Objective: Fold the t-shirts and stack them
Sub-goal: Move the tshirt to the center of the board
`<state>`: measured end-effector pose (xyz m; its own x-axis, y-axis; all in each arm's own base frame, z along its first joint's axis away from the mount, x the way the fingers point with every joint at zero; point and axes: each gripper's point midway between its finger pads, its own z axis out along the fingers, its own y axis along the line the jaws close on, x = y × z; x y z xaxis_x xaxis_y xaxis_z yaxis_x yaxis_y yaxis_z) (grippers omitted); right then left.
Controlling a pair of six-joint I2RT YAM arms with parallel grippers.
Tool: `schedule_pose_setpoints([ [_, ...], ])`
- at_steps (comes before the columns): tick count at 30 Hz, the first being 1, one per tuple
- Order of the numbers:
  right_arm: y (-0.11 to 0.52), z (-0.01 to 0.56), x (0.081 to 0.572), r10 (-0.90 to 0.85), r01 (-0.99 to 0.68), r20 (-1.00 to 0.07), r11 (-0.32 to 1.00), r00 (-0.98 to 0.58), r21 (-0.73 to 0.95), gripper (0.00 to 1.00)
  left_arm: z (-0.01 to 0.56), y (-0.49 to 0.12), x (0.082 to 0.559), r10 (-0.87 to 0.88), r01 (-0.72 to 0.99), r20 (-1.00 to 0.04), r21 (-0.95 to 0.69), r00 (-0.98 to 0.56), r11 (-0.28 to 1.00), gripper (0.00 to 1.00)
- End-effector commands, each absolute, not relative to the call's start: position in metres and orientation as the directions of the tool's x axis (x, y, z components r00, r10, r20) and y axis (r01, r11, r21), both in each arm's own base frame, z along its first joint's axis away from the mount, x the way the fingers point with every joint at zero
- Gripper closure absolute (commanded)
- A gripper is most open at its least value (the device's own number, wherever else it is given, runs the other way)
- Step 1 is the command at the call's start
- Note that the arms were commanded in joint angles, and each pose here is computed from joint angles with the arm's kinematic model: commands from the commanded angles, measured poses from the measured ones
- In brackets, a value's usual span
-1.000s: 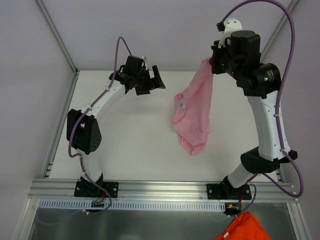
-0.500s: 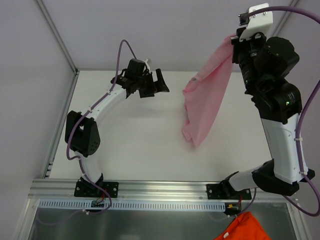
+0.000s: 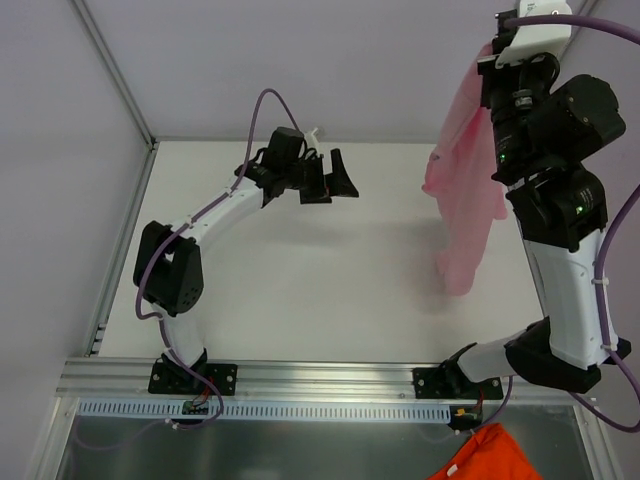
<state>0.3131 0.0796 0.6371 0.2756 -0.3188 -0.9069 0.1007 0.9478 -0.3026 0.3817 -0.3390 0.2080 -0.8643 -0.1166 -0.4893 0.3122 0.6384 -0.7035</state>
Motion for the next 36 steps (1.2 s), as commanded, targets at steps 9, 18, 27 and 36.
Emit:
schedule_pose_setpoints([
  [9,0.164,0.602,0.322,-0.261,-0.168,-0.934,0.937,0.245,-0.306,0.99,0.24,-0.343,0.37,-0.169,0.376,-0.566,-0.712,-0.807,0.593,0.01],
  [18,0.207,0.583,0.308,-0.197,-0.33,-0.962,0.91,0.19,-0.252,0.99,0.259,-0.325,0.367,-0.241,0.368,-0.615,-0.692,-0.751,0.62,0.01],
  [27,0.21,0.547,0.298,-0.26,-0.384,-0.96,0.88,0.102,-0.279,0.89,0.273,-0.32,0.367,-0.276,0.358,-0.625,-0.694,-0.73,0.625,0.01],
  [36,0.199,0.534,0.295,-0.294,-0.367,-0.954,0.882,0.058,-0.295,0.84,0.279,-0.32,0.369,-0.288,0.353,-0.628,-0.694,-0.723,0.628,0.01],
])
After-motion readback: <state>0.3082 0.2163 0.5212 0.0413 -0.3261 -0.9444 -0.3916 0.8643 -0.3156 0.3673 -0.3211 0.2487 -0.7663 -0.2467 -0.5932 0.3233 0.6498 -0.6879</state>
